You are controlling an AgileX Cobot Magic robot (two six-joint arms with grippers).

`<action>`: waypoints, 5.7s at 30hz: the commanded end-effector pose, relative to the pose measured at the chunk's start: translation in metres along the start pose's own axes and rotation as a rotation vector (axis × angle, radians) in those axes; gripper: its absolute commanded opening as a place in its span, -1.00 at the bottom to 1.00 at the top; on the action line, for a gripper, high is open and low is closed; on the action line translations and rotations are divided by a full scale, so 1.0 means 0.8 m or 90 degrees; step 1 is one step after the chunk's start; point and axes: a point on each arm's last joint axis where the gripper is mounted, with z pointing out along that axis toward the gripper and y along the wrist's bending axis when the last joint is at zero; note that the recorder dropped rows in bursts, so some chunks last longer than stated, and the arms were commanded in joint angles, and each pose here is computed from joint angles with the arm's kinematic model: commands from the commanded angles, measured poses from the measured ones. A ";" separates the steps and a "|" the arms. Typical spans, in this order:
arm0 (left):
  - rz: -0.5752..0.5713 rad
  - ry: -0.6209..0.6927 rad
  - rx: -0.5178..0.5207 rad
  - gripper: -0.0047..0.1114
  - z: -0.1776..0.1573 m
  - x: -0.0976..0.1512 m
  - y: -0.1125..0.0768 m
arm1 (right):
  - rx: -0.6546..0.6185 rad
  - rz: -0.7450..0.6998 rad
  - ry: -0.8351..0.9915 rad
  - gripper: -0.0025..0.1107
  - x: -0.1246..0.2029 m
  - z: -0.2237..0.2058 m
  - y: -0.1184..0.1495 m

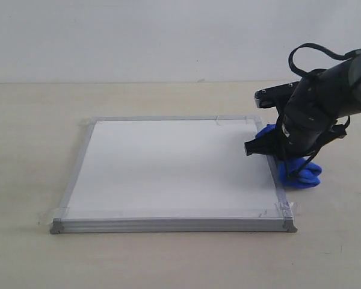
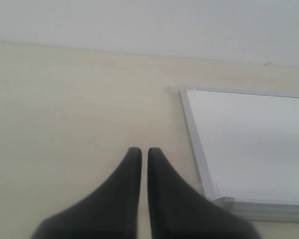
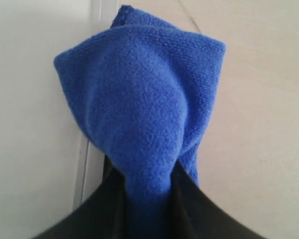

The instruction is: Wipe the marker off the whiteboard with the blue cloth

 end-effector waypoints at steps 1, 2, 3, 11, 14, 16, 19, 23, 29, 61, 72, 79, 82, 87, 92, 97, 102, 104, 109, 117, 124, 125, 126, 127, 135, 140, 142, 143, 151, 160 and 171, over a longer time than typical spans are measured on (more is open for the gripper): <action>-0.004 -0.007 0.006 -0.84 -0.001 -0.002 -0.001 | 0.043 0.002 -0.010 -0.96 -0.002 0.004 -0.008; -0.004 -0.007 0.006 -0.84 -0.001 -0.002 -0.001 | 0.054 0.003 -0.012 -0.96 -0.002 0.004 -0.010; -0.004 -0.007 0.006 -0.84 -0.001 -0.002 -0.001 | 0.065 0.001 -0.010 -0.96 -0.002 0.003 -0.012; -0.004 -0.007 0.006 -0.84 -0.001 -0.002 -0.001 | 0.069 -0.005 0.003 -0.96 0.003 0.010 -0.011; -0.004 -0.007 0.006 -0.84 -0.001 -0.002 -0.001 | 0.065 -0.010 0.013 -0.94 0.007 0.019 -0.008; -0.004 -0.007 0.006 -0.84 -0.001 -0.002 -0.001 | 0.056 -0.009 0.015 -0.81 0.009 0.024 -0.006; -0.004 -0.007 0.006 -0.84 -0.001 -0.002 -0.001 | 0.026 -0.006 0.010 -0.33 0.009 0.025 0.000; -0.004 -0.007 0.006 -0.84 -0.001 -0.002 -0.001 | 0.010 0.004 0.011 0.38 0.008 0.025 0.003; -0.004 -0.007 0.006 -0.84 -0.001 -0.002 -0.001 | 0.010 0.000 0.008 0.22 0.003 0.012 0.000; -0.004 -0.007 0.006 -0.84 -0.001 -0.002 -0.001 | 0.038 -0.041 -0.005 -0.96 0.000 -0.016 -0.013; -0.004 -0.007 0.006 -0.84 -0.001 -0.002 -0.001 | 0.019 -0.059 0.016 -0.96 0.008 -0.002 -0.007; -0.004 -0.007 0.006 -0.84 -0.001 -0.002 -0.001 | 0.001 -0.049 -0.059 -0.96 -0.014 -0.047 -0.015; -0.004 -0.007 0.006 -0.84 -0.001 -0.002 -0.001 | 0.000 -0.046 -0.025 -0.96 -0.004 -0.026 -0.010; -0.004 -0.007 0.006 -0.84 -0.001 -0.002 -0.001 | -0.005 -0.048 0.002 -0.96 0.005 -0.007 -0.004; -0.004 -0.007 0.006 -0.84 -0.001 -0.002 -0.001 | -0.013 -0.067 0.003 -0.96 0.005 -0.010 -0.003; -0.004 -0.007 0.006 -0.84 -0.001 -0.002 -0.001 | -0.012 -0.044 -0.053 -0.96 -0.014 -0.060 -0.016; -0.004 -0.007 0.006 -0.84 -0.001 -0.002 -0.001 | -0.002 -0.028 -0.098 -0.96 -0.021 -0.124 -0.037; -0.004 -0.007 0.006 -0.84 -0.001 -0.002 -0.001 | -0.024 -0.022 -0.110 -0.96 -0.011 -0.142 -0.040; -0.004 -0.007 0.006 -0.84 -0.001 -0.002 -0.001 | -0.091 0.050 -0.138 -0.96 0.019 -0.177 -0.045; -0.004 -0.007 0.006 -0.84 -0.001 -0.002 -0.001 | -0.157 0.112 -0.215 -0.96 0.081 -0.252 -0.069; -0.004 -0.007 0.006 -0.84 -0.001 -0.002 -0.001 | -0.233 0.214 -0.271 -0.96 0.128 -0.316 -0.088; -0.004 -0.007 0.006 -0.84 -0.001 -0.002 -0.001 | -0.237 0.216 -0.287 -0.96 0.132 -0.324 -0.092; -0.004 -0.007 0.006 -0.84 -0.001 -0.002 -0.001 | -0.241 0.219 -0.302 -0.96 0.135 -0.331 -0.094; -0.004 -0.007 0.006 -0.84 -0.001 -0.002 -0.001 | -0.245 0.221 -0.314 -0.96 0.138 -0.336 -0.096; -0.004 -0.007 0.006 -0.84 -0.001 -0.002 -0.001 | -0.262 0.230 -0.377 -0.96 0.153 -0.363 -0.107; -0.004 -0.007 0.006 -0.84 -0.001 -0.002 -0.001 | -0.268 0.243 -0.354 -0.96 0.155 -0.360 -0.105; -0.004 -0.007 0.006 -0.84 -0.001 -0.002 -0.001 | -0.273 0.248 -0.344 -0.96 0.157 -0.357 -0.104; -0.004 -0.007 0.006 -0.84 -0.001 -0.002 -0.001 | -0.284 0.240 -0.337 -0.96 0.160 -0.352 -0.099; -0.004 -0.007 0.006 -0.84 -0.001 -0.002 -0.001 | -0.324 0.213 -0.420 -0.96 0.225 -0.291 -0.085; -0.004 -0.007 0.006 -0.84 -0.001 -0.002 -0.001 | -0.343 0.192 -0.529 -0.96 0.298 -0.247 -0.085; -0.004 -0.007 0.006 -0.84 -0.001 -0.002 -0.001 | -0.345 0.182 -0.582 -0.96 0.306 -0.251 -0.088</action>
